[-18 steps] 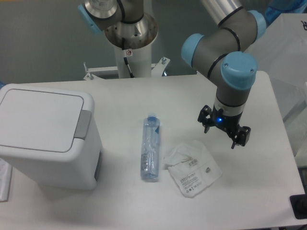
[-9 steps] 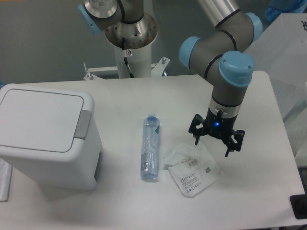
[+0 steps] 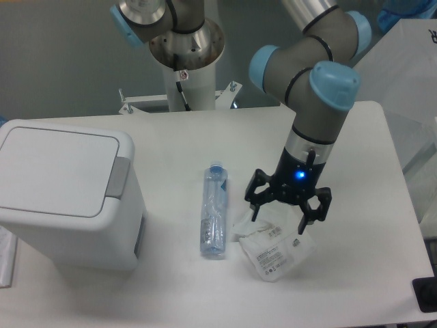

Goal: Open the trash can
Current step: 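Move the open gripper over to the lid of the white trash can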

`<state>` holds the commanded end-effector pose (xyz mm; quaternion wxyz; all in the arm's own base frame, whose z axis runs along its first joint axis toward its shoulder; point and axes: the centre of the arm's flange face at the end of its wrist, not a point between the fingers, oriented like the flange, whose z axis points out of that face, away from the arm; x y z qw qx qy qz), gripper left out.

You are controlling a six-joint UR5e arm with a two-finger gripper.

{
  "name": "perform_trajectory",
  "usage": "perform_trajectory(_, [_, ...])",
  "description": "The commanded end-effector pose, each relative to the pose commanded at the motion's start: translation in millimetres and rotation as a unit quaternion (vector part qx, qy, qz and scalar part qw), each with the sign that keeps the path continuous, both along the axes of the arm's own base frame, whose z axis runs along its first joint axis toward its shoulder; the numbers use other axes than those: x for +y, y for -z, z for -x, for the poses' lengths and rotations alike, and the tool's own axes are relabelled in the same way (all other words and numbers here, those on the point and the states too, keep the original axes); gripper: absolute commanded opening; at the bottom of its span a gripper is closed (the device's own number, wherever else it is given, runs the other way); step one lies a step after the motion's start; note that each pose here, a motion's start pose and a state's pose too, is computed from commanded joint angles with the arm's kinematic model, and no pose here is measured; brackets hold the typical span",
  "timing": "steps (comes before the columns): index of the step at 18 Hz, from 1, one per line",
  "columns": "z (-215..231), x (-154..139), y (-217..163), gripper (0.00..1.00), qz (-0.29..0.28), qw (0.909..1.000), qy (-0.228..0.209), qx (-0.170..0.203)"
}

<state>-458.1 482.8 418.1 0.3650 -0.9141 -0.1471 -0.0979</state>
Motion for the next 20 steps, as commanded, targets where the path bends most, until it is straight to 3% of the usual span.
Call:
perform_trajectory(3, [-15.8, 4.2, -27.6, 1.00, -0.059, 0.9977, 0.012, -0.032])
perform_trajectory(8, [-73.6, 27.3, -56.7, 1.00, -0.069, 0.9960, 0.053, -0.020])
perform_trajectory(12, [-111.7, 21.2, -74.3, 1.00, -0.084, 0.9939, 0.073, 0.001])
perform_trajectory(20, [-159.7, 30.6, -42.4, 1.00, -0.066, 0.9928, 0.097, -0.025])
